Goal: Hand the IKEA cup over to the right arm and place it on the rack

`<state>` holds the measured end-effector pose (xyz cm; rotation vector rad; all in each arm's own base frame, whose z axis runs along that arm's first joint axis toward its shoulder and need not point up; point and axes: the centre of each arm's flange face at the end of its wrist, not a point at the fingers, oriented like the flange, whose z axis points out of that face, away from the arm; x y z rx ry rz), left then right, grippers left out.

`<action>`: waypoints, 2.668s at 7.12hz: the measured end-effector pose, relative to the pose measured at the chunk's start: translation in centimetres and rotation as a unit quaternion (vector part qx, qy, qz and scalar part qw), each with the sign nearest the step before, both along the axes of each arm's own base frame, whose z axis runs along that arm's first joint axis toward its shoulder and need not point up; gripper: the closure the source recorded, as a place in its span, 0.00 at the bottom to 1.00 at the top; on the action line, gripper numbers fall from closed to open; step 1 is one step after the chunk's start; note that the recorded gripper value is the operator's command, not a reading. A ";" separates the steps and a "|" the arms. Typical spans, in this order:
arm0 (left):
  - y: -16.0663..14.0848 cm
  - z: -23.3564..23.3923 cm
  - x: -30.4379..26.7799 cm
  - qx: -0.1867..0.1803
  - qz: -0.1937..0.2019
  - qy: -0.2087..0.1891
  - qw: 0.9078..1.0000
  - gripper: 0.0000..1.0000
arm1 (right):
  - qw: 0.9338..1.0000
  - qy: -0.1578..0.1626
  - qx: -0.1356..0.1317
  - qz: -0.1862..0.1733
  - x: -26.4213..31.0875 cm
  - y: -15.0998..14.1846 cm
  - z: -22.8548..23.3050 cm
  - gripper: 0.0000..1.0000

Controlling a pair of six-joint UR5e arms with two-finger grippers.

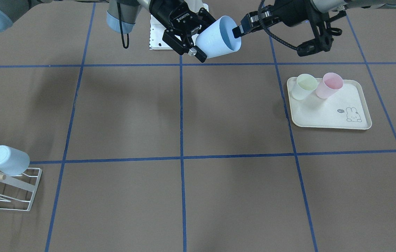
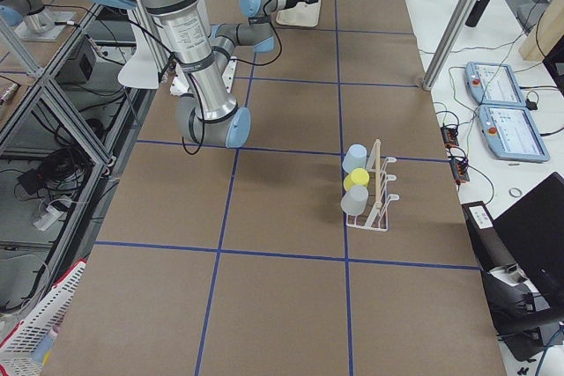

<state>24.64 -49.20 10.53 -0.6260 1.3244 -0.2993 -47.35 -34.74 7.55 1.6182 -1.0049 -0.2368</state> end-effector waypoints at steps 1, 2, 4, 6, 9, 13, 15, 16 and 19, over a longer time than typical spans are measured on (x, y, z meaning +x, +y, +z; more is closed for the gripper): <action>0.0 0.0 0.1 0.000 0.001 0.000 1.000 0.37 | 1.000 0.000 -0.002 0.003 -0.1 0.2 0.1 0.33; 0.0 -0.2 0.2 0.002 0.001 0.000 1.000 0.00 | 1.000 0.000 -0.003 0.002 -0.3 0.4 0.1 0.35; 0.0 -0.8 0.1 0.010 0.001 0.005 1.000 0.00 | 1.000 0.003 -0.004 -0.001 -0.7 0.8 0.3 0.41; -0.2 -1.0 -0.6 0.017 -0.005 0.008 1.000 0.00 | 1.000 0.006 -0.005 -0.004 -0.9 1.0 0.6 0.48; -1.3 0.4 -2.8 0.044 -0.036 0.008 0.998 0.00 | 0.999 0.029 -0.042 -0.002 -0.6 -0.2 0.4 0.55; -3.1 9.9 -3.6 0.161 -0.088 -0.044 0.982 0.00 | 0.986 0.115 -0.118 0.006 0.1 -4.5 1.6 0.59; -3.2 15.6 -4.1 0.235 -0.089 -0.081 0.965 0.00 | 0.965 0.202 -0.160 -0.046 3.4 -9.3 2.7 0.59; -3.2 18.4 -4.8 0.273 -0.082 -0.098 0.953 0.00 | 0.950 0.245 -0.178 -0.072 5.9 -11.8 3.5 0.59; -4.0 24.5 -9.6 0.376 -0.048 -0.142 0.914 0.00 | 0.887 0.416 -0.178 -0.090 12.4 -17.9 5.9 0.59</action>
